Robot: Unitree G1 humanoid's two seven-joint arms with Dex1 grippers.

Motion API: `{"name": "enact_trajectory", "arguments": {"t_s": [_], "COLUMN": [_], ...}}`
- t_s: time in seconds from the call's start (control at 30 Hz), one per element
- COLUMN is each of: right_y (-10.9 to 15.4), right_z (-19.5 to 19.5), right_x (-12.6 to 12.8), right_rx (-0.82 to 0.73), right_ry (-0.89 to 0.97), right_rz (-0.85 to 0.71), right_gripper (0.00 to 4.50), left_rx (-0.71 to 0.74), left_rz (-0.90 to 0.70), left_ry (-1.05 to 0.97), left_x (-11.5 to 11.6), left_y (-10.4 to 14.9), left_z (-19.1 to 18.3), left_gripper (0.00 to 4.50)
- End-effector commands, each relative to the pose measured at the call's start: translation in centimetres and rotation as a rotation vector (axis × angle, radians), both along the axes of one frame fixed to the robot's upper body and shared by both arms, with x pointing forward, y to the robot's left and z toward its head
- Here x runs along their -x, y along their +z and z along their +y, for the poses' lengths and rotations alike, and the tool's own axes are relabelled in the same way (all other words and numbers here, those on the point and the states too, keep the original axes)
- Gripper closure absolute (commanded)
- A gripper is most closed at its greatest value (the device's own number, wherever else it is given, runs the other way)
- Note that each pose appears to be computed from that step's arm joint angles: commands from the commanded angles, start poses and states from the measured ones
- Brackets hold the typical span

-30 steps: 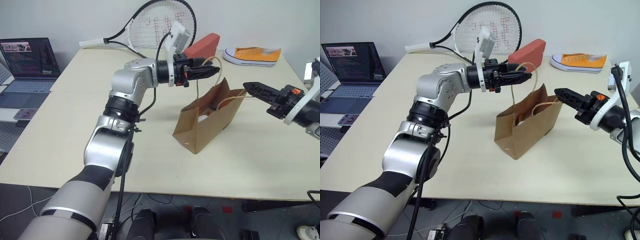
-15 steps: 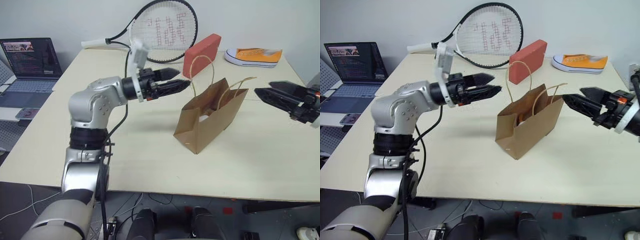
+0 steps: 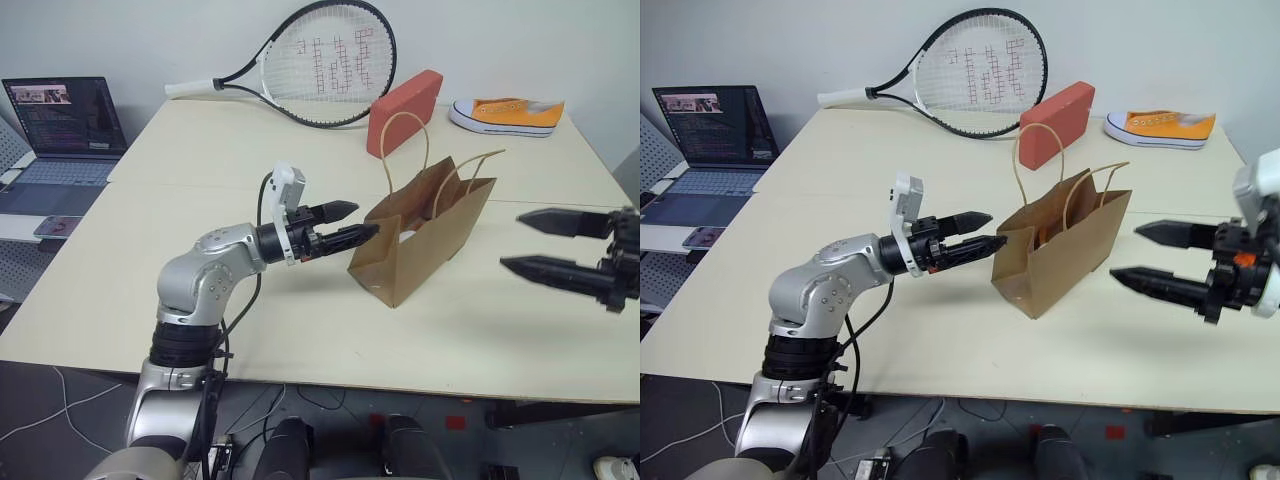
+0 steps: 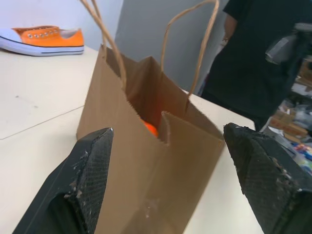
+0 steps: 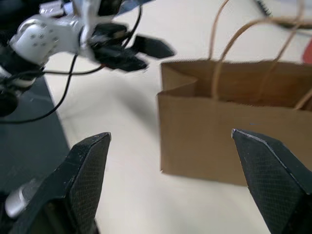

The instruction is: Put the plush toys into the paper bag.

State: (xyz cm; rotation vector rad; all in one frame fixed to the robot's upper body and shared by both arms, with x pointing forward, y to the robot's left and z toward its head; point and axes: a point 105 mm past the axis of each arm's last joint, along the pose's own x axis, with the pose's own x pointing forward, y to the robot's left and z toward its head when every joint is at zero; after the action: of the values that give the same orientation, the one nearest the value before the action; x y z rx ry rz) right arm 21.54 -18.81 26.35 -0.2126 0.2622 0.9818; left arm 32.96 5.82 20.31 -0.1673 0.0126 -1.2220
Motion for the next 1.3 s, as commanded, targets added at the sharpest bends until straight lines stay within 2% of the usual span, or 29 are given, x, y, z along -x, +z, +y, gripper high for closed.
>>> {"name": "enact_trajectory", "arguments": {"t_s": [0.03, 0.2, 0.33, 0.8, 1.2, 1.3], "right_y": [0.4, 0.1, 0.2, 0.4, 0.3, 0.3], "right_z": [0.3, 0.2, 0.1, 0.6, 0.6, 0.4], "right_x": [0.5, 0.5, 0.5, 0.6, 0.7, 0.5], "right_rx": [0.038, 0.051, 0.052, 0.067, 0.086, 0.115], "right_ry": [0.018, 0.008, 0.002, 0.031, 0.037, 0.029], "right_rz": [-0.036, -0.042, -0.047, -0.043, -0.036, -0.104], "right_gripper": [0.35, 0.35, 0.31, 0.31, 0.31, 0.31], "left_rx": [0.014, 0.022, 0.040, 0.033, -0.034, -0.049], "left_rz": [-0.028, -0.053, -0.091, -0.105, -0.135, -0.145], "left_ry": [-0.043, -0.077, -0.036, -0.054, -0.070, -0.042], "left_x": [0.7, 1.3, 0.9, 1.4, 1.7, 1.3], "left_y": [-0.1, -0.3, 0.0, -1.4, -2.8, -3.1], "left_z": [-0.4, -0.4, 0.0, -2.3, -4.1, -4.6], "left_gripper": [0.63, 0.63, 0.05, 0.05, 0.05, 0.05]}}
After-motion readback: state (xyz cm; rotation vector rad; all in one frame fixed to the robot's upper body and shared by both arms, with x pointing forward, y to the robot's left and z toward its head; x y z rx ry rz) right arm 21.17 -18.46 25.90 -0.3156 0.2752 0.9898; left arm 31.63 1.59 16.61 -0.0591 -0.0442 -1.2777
